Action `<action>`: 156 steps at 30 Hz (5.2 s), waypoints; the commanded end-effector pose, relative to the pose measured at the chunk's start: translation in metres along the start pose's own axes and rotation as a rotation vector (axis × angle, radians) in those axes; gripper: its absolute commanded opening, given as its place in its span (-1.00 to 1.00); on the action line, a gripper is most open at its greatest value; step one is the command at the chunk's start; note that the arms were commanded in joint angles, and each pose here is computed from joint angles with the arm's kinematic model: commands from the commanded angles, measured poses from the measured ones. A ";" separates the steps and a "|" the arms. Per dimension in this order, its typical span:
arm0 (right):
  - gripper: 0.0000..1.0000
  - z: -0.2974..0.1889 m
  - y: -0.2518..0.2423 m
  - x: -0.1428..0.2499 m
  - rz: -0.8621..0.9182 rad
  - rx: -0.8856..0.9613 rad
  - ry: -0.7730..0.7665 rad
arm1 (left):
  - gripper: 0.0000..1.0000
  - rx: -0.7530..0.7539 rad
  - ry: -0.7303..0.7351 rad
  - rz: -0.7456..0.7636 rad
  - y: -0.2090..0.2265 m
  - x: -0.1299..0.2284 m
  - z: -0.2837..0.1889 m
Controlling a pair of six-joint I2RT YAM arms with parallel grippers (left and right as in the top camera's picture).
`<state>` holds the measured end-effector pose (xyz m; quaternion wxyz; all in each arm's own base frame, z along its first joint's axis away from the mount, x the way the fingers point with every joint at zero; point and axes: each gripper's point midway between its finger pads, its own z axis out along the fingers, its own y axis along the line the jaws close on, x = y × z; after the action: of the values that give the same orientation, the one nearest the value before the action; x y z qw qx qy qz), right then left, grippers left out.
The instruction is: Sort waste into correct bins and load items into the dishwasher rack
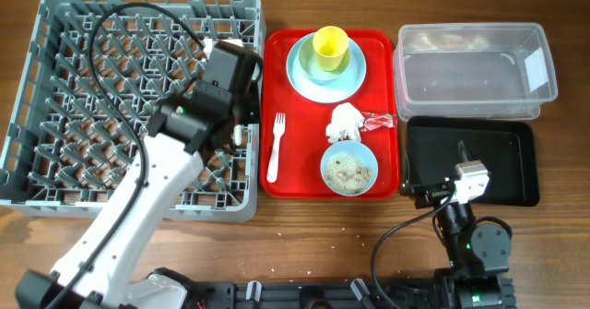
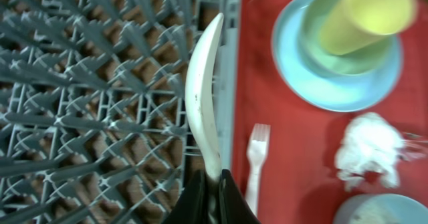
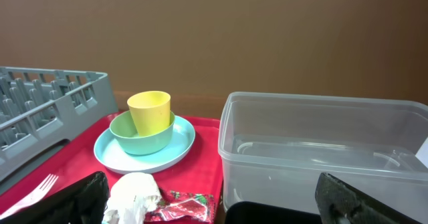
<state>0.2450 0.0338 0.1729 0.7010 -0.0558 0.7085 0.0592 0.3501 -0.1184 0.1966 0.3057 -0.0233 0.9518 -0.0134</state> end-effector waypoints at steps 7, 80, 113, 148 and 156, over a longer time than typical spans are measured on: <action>1.00 0.000 -0.001 -0.001 -0.005 0.006 -0.006 | -0.92 -0.121 0.242 0.004 0.028 0.040 0.096; 0.99 0.000 -0.001 -0.001 -0.005 0.006 -0.006 | -0.92 -0.073 0.380 0.218 -0.090 0.163 0.141; 0.99 0.000 -0.001 -0.001 -0.005 0.006 -0.006 | -0.56 -0.072 0.336 0.027 0.029 0.054 0.101; 1.00 0.000 -0.001 -0.001 -0.005 0.006 -0.006 | 1.00 -0.096 -0.282 -0.569 0.152 -0.007 -0.164; 1.00 0.000 -0.001 -0.001 -0.005 0.006 -0.006 | 1.00 -0.096 -0.282 -0.569 0.152 -0.007 -0.164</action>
<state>0.2450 0.0338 0.1729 0.7010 -0.0558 0.7085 0.0592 0.2548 0.0335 0.3265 0.4156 -0.2959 0.8587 -0.0480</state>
